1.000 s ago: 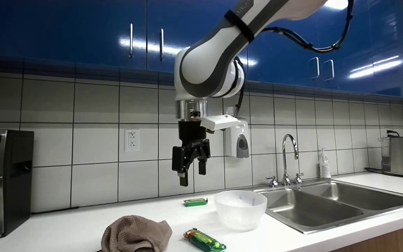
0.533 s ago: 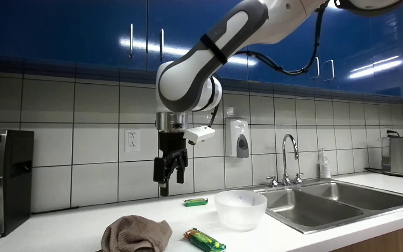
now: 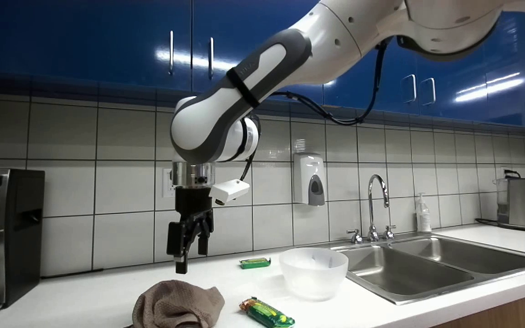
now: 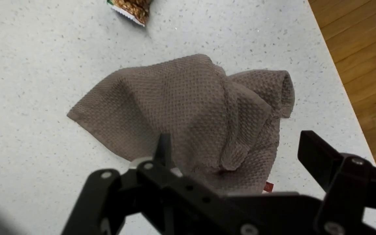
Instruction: Put the towel into the bowl
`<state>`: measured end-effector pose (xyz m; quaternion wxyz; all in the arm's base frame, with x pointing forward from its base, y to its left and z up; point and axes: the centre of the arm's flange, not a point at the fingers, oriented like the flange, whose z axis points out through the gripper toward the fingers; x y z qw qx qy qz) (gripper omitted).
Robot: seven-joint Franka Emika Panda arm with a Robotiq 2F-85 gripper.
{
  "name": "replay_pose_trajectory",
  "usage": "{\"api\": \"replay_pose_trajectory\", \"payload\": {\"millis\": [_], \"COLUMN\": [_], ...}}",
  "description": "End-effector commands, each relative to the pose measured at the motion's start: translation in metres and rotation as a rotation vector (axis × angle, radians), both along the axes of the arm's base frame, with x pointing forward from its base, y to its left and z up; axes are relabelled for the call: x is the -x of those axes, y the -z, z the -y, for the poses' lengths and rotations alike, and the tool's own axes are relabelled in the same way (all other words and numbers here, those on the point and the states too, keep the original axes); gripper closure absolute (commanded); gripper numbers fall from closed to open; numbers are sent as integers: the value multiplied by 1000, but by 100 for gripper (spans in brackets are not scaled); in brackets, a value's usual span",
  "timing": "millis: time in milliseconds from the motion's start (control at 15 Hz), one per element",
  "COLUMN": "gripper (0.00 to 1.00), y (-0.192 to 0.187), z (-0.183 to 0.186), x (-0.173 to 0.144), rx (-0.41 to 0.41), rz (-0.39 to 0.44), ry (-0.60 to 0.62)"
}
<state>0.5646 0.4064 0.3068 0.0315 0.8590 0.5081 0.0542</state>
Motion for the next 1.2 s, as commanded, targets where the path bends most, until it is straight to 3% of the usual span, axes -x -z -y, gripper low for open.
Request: {"api": "replay_pose_trajectory", "payload": {"millis": [0,733,1133], "gripper": [0,0,0], "y": [3,39,58], "z": [-26,-38,-53], "x": [-31,-74,-80], "rx": [53,217,227], "rz": [8,-9,-29], "ry": [-57,-62,-58]}}
